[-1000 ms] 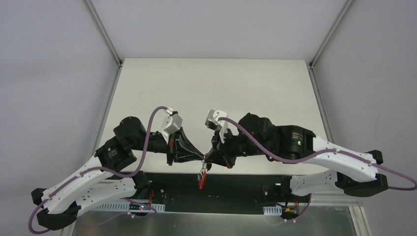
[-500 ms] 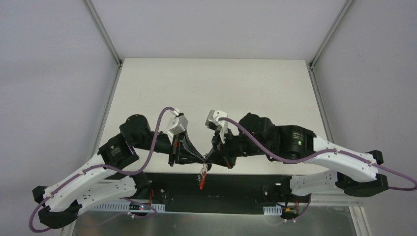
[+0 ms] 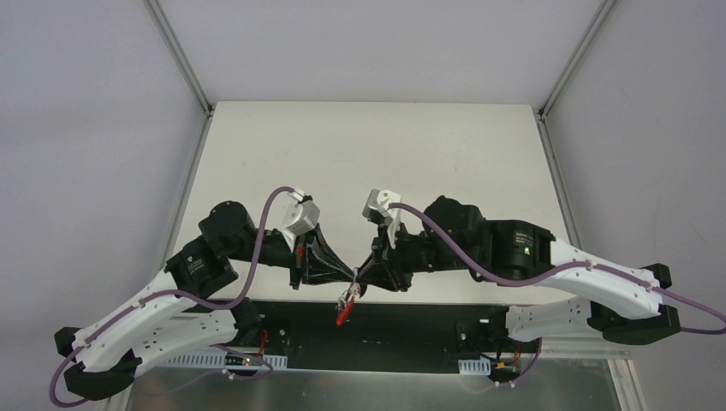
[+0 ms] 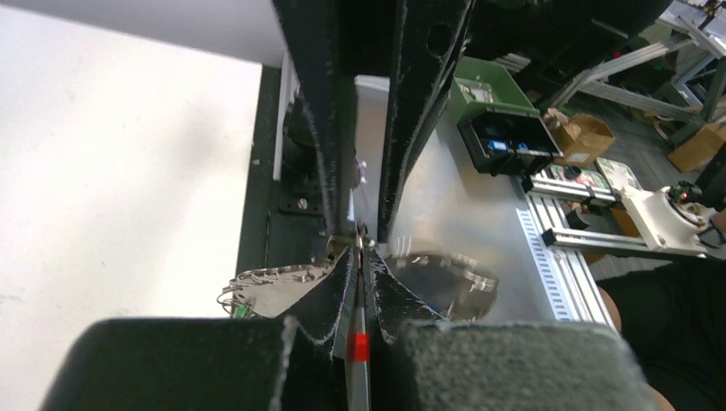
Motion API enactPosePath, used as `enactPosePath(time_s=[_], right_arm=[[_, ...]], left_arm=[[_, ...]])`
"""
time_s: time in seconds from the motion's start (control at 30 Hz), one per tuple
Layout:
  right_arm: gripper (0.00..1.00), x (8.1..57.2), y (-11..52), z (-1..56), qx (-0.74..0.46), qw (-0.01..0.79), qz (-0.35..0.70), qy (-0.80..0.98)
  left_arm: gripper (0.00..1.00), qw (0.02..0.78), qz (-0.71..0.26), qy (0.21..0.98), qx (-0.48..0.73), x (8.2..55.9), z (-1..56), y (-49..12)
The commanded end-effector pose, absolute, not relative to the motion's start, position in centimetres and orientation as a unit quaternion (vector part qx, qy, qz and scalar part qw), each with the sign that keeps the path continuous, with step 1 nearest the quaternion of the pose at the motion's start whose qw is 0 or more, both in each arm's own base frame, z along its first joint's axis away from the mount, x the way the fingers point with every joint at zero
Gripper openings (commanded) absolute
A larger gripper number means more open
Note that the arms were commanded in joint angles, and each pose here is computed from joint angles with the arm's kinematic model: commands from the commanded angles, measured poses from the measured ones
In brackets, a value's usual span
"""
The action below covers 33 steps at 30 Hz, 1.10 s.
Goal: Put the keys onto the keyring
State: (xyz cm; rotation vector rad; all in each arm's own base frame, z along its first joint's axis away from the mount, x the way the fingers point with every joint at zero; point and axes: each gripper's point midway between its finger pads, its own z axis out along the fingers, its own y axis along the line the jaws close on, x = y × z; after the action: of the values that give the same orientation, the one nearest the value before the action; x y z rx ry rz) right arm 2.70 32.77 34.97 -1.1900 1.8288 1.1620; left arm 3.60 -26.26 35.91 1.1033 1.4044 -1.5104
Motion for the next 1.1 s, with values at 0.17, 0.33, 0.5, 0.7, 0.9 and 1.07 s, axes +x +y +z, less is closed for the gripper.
enactPosePath(time_s=[0.17,0.33,0.5,0.7,0.9,1.07], right_arm=[[0.43,2.8,31.5,38.7,-0.446,0.409,0.493,0.625],[0.43,3.4,31.8,39.1,-0.448,0.431,0.486,0.614],[0.43,3.2,32.4,39.0,-0.471,0.440,0.481,0.595],[0.43,3.6,32.8,38.3,-0.487,0.461,0.467,0.576],[0.43,4.0,32.3,37.6,-0.499,0.476,0.447,0.570],[0.42,3.4,31.8,37.7,-0.508,0.472,0.456,0.558]], left_arm=[[0.00,0.487,-0.617,0.455,0.420,3.3,41.2,-25.4],[0.00,0.494,-0.623,0.442,0.415,3.3,41.6,-25.5],[0.00,0.494,-0.626,0.440,0.413,3.2,41.8,-25.5],[0.00,0.492,-0.630,0.437,0.413,3.0,41.9,-25.4],[0.00,0.491,-0.632,0.432,0.416,2.7,41.9,-25.1],[0.00,0.489,-0.632,0.432,0.418,2.6,41.9,-25.1]])
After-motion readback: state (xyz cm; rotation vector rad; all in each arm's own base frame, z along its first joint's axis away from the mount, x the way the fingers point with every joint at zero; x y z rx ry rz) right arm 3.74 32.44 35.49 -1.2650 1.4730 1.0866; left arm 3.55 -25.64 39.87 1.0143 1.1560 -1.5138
